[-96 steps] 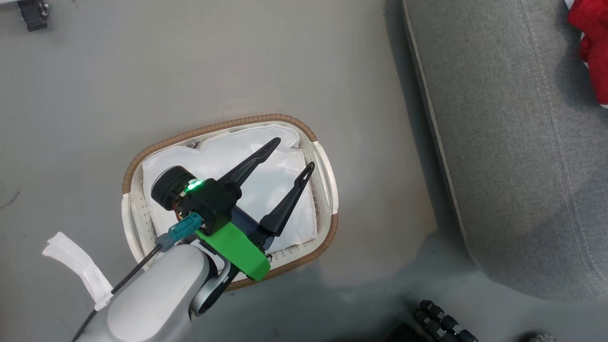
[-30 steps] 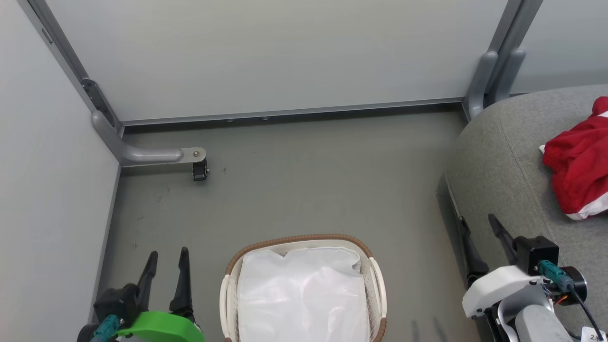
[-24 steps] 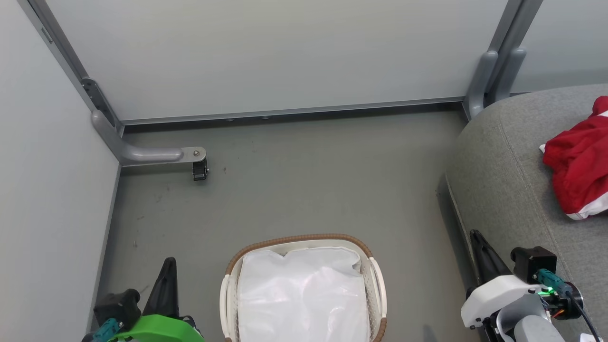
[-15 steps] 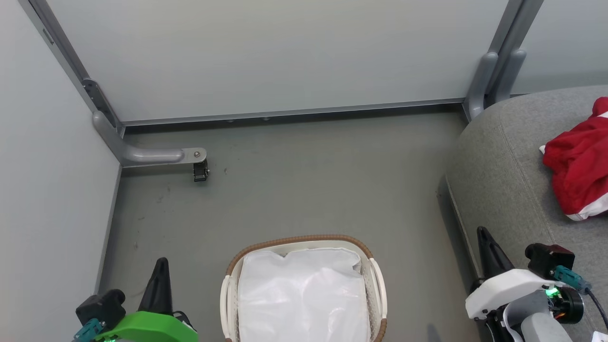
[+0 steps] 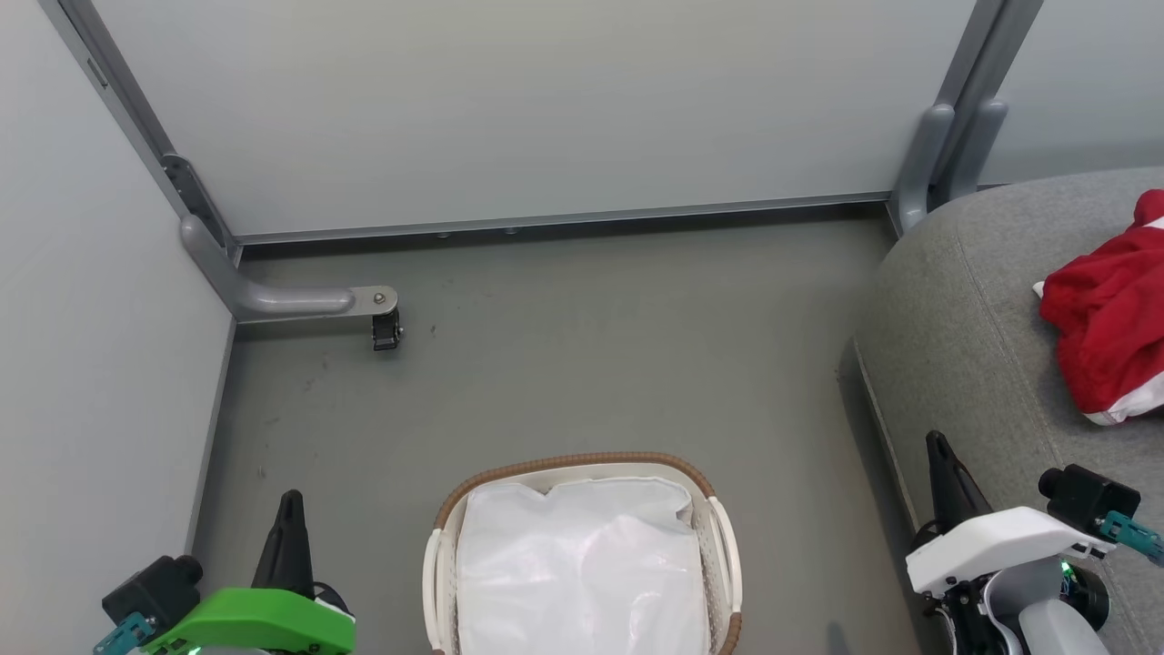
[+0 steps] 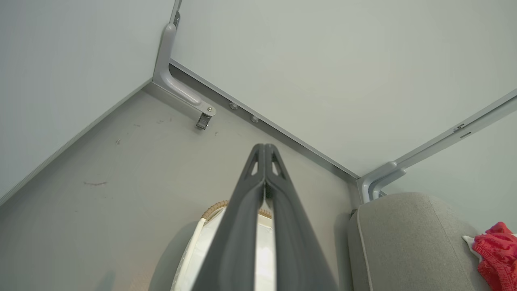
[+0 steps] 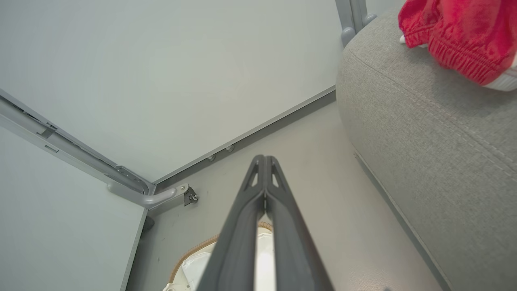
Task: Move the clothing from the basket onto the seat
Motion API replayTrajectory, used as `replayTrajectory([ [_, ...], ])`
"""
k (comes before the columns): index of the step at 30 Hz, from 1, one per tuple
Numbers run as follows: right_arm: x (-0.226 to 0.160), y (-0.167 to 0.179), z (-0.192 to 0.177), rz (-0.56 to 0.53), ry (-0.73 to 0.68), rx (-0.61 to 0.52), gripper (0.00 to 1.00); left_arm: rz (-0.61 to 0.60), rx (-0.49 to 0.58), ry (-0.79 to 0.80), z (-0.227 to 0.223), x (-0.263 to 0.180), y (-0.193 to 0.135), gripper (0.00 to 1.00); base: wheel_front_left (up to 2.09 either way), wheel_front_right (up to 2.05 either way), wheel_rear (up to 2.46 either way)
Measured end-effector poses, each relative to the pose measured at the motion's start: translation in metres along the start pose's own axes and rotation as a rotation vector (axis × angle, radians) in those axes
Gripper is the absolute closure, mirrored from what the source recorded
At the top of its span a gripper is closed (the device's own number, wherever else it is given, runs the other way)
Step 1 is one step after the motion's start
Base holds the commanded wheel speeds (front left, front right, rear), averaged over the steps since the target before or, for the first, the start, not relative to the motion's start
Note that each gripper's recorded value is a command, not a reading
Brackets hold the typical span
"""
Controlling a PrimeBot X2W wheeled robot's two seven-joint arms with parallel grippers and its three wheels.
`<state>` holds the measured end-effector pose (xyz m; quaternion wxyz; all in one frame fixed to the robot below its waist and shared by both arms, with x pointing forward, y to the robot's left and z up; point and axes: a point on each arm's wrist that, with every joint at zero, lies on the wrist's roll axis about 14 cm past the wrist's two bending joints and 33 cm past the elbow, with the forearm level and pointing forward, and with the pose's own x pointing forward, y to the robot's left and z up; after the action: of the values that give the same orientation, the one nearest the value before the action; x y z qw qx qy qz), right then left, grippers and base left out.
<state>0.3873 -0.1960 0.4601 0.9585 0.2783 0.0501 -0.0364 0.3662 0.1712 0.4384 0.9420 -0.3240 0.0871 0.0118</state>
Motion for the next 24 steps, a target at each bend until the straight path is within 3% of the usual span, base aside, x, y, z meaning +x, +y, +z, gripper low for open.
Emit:
replayTrajectory([
  [24,0.001,0.002,0.011,-0.004,-0.011,0.332,1.0,0.01,-0.299,-0.031,0.019,0.005,0.0,1.0,0.0,0.0,0.0],
])
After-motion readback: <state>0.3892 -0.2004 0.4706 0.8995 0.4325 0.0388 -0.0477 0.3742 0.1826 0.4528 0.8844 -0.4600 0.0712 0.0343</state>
